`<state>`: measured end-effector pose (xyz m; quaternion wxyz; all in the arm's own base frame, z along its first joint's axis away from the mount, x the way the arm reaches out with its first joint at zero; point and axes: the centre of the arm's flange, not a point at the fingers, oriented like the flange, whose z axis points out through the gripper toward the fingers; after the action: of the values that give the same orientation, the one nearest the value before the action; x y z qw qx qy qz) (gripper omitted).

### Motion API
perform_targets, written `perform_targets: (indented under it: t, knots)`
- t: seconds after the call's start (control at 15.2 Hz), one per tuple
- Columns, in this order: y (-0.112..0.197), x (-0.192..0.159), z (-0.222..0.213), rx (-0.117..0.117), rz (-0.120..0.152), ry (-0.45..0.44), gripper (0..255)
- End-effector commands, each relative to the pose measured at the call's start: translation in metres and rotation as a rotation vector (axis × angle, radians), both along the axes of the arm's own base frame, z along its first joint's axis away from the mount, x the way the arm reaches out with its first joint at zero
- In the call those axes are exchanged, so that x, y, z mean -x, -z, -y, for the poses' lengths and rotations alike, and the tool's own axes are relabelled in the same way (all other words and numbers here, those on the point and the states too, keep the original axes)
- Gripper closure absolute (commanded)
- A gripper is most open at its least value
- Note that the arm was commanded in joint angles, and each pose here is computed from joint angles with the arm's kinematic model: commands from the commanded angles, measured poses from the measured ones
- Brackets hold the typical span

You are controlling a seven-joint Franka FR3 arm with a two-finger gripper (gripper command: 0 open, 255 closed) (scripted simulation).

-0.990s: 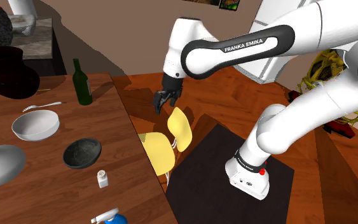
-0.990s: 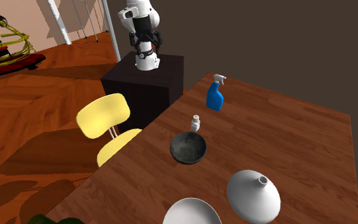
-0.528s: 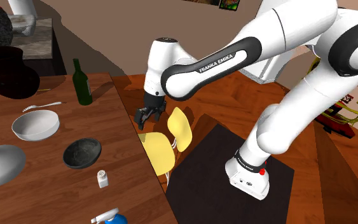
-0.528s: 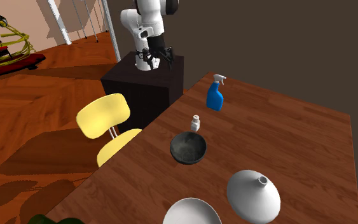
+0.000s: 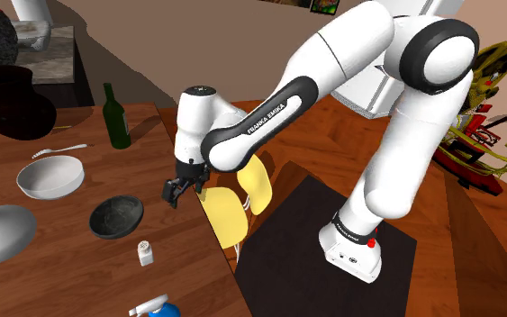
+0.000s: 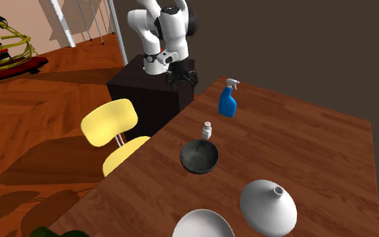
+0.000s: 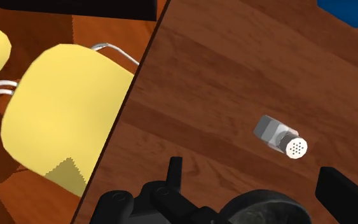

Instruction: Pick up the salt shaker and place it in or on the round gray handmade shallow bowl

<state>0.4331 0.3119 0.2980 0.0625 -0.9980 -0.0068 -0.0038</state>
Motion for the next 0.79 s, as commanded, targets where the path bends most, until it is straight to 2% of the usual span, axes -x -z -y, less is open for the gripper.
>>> perform_targets:
  t: [0.0, 0.73]
  knots:
    - [0.018, -0.008, -0.022, -0.002, -0.003, 0.0, 0]
    - [0.116, -0.046, -0.122, -0.009, -0.021, -0.004, 0]
